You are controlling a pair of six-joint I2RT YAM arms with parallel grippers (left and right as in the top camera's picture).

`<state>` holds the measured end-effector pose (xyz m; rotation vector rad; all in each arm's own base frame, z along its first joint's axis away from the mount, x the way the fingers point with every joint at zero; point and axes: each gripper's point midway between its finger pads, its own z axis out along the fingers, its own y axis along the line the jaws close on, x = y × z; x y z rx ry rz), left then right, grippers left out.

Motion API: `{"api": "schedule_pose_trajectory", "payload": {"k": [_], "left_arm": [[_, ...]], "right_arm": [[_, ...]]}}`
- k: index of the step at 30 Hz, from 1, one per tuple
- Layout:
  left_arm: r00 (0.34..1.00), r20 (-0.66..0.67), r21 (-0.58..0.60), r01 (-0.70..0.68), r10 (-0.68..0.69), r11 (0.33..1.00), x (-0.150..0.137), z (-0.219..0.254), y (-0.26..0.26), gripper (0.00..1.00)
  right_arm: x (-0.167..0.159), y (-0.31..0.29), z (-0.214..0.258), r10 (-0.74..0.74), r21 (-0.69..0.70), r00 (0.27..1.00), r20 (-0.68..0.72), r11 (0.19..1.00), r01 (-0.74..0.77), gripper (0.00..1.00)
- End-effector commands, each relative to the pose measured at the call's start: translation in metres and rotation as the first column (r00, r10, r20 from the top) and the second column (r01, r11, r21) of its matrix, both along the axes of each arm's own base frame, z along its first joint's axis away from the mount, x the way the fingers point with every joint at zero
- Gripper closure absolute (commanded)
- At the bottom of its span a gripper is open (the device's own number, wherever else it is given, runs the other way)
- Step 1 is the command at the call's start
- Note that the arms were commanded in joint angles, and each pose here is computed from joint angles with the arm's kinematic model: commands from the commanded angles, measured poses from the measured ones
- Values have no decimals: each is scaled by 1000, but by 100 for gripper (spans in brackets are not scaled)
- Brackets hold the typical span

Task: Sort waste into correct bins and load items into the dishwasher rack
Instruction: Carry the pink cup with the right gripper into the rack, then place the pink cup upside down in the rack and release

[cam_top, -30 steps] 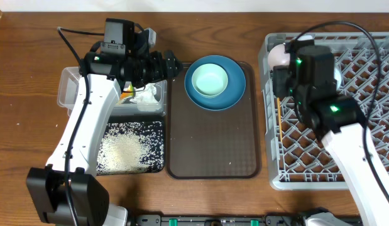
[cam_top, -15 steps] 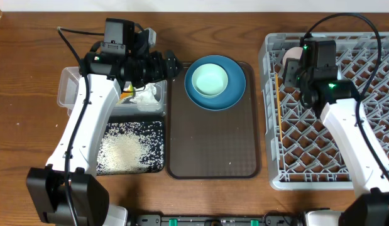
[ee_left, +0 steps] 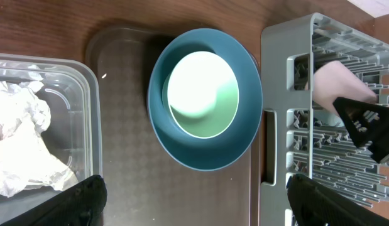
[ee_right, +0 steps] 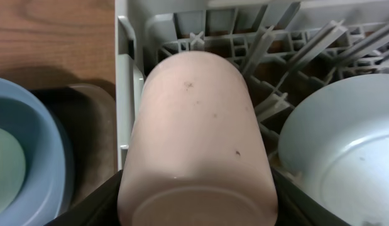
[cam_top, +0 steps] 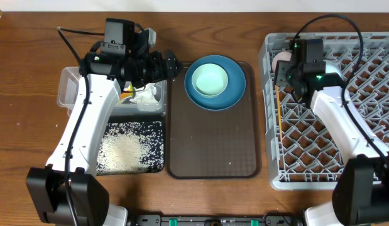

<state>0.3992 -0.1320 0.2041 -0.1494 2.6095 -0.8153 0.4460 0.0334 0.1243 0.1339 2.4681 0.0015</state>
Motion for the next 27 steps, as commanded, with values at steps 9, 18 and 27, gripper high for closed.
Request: {"api": "schedule_pose_trajectory", "payload": {"k": [9, 18, 27], "left_arm": [[1000, 18, 14, -7, 6, 1000, 2, 5, 3, 5], [1000, 18, 14, -7, 6, 1000, 2, 5, 3, 5], [1000, 18, 14, -7, 6, 1000, 2, 5, 3, 5]], "right_arm": [[3, -4, -3, -9, -3, 1000, -6, 1000, 9, 17], [-2, -11, 43, -23, 16, 995, 95, 1000, 21, 18], [-31, 25, 79, 115, 173, 986, 118, 976, -134, 1]]}}
